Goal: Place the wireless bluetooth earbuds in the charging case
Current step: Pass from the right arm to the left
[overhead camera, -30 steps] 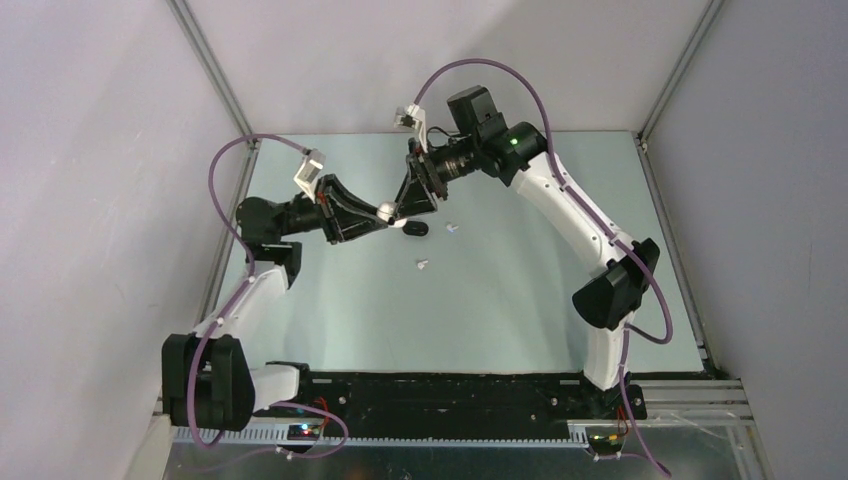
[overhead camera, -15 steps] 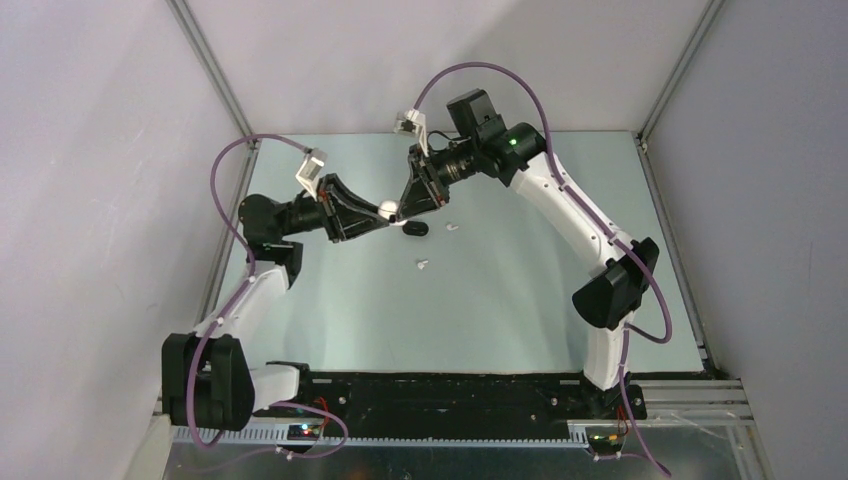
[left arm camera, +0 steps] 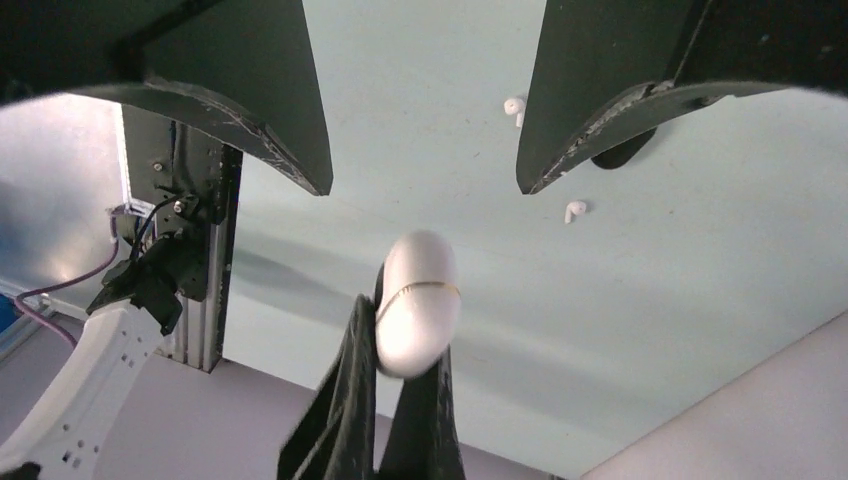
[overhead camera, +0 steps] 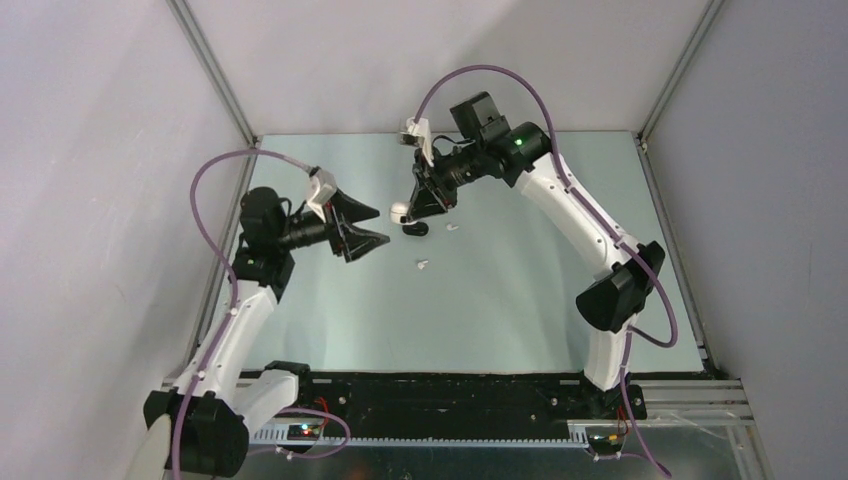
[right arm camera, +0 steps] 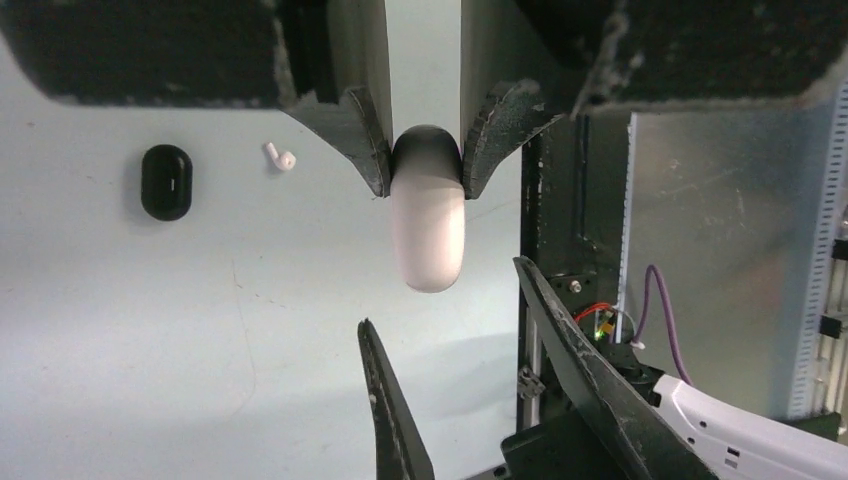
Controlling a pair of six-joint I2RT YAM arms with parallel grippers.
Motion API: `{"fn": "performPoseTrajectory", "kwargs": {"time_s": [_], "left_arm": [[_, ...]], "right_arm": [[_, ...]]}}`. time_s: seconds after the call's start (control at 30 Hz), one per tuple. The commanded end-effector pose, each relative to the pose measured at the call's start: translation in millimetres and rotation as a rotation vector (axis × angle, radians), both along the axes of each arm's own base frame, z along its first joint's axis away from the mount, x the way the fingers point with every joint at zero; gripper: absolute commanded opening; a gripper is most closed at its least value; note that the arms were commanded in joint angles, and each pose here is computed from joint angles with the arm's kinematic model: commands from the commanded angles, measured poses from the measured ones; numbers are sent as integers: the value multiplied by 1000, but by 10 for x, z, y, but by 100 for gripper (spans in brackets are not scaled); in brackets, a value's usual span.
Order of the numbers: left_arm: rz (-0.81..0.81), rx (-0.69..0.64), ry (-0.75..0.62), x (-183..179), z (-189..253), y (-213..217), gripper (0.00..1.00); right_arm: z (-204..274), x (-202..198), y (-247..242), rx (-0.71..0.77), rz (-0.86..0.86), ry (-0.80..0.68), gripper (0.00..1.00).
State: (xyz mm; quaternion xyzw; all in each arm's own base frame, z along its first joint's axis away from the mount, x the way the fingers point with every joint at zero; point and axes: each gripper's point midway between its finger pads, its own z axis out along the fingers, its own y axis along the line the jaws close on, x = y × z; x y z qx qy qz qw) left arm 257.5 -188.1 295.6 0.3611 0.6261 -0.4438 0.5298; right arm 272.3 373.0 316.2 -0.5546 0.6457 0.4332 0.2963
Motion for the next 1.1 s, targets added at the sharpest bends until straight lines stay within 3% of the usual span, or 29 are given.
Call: {"fn": "performPoseTrajectory", "kwargs": {"time_s": [0.0, 0.2, 0.43, 0.6, 1.07], "left_arm": [[-28, -4, -154, -19, -23, -16, 74], [-102, -8, -200, -2, 42, -111, 71], [-211, 1, -213, -65, 80, -177, 53], [-270, 61, -226, -130, -11, -171, 55], [-317, 60, -177, -87, 16, -177, 48]], "right_arm": [[390, -156, -97, 54, 46, -169, 2], [394, -300, -63, 46, 115, -272, 1], [363, -268, 26, 40, 97, -309, 0], [329, -157, 114, 41, 67, -317, 0], [193, -37, 206, 11, 42, -323, 0]]}}
